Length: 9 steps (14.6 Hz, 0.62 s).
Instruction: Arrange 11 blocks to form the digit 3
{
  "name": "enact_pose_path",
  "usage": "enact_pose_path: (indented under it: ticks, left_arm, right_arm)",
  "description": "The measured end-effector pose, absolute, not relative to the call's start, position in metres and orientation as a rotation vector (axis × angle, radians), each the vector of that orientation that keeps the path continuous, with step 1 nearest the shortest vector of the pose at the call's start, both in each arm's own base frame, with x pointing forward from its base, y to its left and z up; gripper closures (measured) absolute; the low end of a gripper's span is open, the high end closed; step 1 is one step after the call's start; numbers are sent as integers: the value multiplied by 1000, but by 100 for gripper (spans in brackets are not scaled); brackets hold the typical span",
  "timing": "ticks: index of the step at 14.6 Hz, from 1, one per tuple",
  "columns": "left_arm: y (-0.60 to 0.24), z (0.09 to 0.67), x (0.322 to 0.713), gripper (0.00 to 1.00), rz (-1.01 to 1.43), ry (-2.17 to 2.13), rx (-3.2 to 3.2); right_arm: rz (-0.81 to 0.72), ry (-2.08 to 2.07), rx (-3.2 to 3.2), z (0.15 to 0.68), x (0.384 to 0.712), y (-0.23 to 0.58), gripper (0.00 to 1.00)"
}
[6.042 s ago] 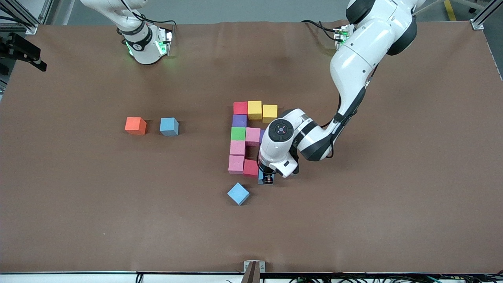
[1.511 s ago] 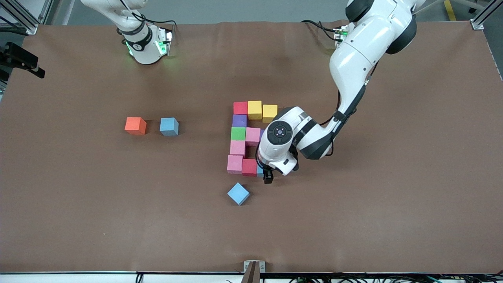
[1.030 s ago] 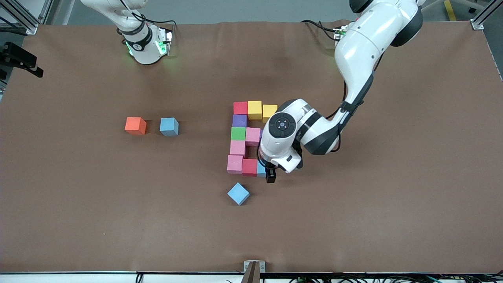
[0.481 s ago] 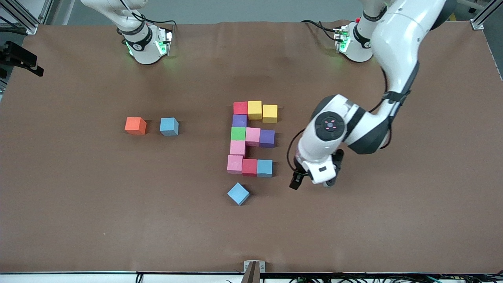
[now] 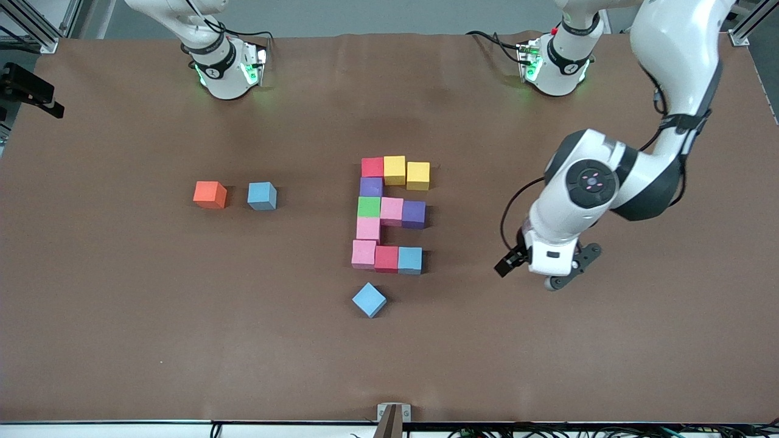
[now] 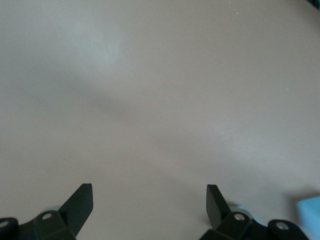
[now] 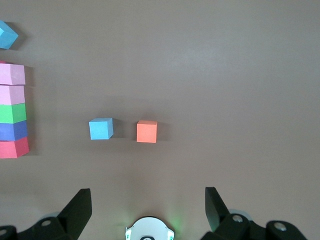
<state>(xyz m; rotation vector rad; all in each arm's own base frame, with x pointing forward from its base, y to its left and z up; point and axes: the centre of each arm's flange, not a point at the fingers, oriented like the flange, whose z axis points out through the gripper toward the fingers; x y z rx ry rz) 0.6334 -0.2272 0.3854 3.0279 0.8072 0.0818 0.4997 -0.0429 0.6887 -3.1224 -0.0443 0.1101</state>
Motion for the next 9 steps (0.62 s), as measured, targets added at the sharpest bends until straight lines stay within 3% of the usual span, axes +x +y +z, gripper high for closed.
enact_pose_path:
  ticks: [4, 9]
  left_arm:
    - [-163, 423, 628, 0, 11, 345, 3204]
    - [-96, 481, 619, 0, 7, 297, 3227]
  right_arm:
    - [100, -45, -3124, 690, 500, -43, 0]
    - [58, -46, -3128, 692, 503, -43, 0]
